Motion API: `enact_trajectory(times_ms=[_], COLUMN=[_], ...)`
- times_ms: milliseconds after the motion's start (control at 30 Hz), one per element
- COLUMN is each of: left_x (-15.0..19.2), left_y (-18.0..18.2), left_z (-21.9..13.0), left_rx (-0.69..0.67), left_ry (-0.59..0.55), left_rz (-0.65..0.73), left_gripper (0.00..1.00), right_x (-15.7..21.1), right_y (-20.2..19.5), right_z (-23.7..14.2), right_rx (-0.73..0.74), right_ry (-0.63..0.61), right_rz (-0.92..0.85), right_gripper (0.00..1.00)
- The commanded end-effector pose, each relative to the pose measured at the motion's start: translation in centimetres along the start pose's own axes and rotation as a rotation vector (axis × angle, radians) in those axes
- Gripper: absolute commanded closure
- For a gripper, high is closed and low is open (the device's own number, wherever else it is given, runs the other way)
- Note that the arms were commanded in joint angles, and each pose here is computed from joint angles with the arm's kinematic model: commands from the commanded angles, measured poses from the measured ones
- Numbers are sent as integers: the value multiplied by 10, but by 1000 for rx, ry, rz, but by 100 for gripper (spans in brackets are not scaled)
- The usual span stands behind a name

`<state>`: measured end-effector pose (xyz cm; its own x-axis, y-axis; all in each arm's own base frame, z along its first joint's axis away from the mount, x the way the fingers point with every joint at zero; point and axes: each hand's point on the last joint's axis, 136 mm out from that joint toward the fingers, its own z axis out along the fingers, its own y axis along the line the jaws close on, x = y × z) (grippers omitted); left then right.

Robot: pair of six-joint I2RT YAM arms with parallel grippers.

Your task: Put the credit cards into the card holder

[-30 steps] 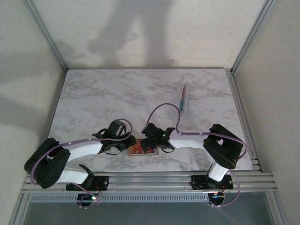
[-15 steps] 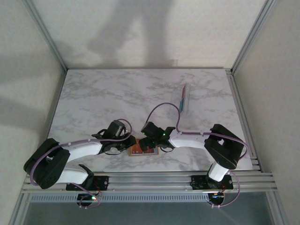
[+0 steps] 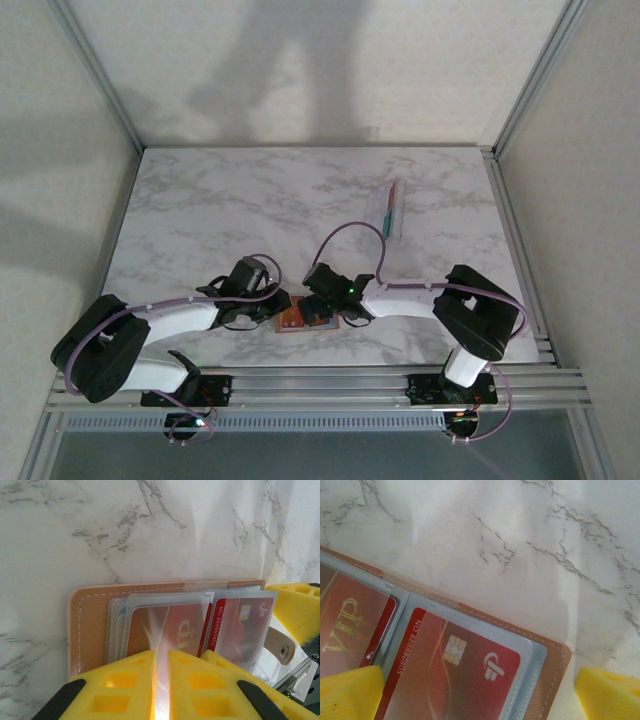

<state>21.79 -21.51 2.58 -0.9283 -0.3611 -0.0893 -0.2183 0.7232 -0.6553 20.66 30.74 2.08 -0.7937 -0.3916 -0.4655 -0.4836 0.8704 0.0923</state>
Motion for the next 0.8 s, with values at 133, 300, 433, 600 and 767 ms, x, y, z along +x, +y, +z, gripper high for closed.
enact_trajectory(times_ms=[133, 300, 433, 600, 767], left_x=[9, 4, -2, -5, -12], left_y=[29, 15, 9, 6, 11], left_z=[0, -6, -10, -20, -39], left_rx=[-120, -82, -74, -76, -119], left_ry=[14, -2, -30, -60, -125], left_rz=[-7, 2, 12, 19, 32], left_gripper=[84, 75, 65, 50, 24], right_x=[12, 3, 4, 1, 17], right_y=[-19, 2, -2, -18, -26], right_z=[-8, -23, -29, -51, -47], right_rx=[78, -23, -59, -46, -34], right_ry=[35, 57, 61, 81, 149], right_rz=[-1, -30, 1, 63, 53], right_gripper=[1, 1, 1, 1, 12])
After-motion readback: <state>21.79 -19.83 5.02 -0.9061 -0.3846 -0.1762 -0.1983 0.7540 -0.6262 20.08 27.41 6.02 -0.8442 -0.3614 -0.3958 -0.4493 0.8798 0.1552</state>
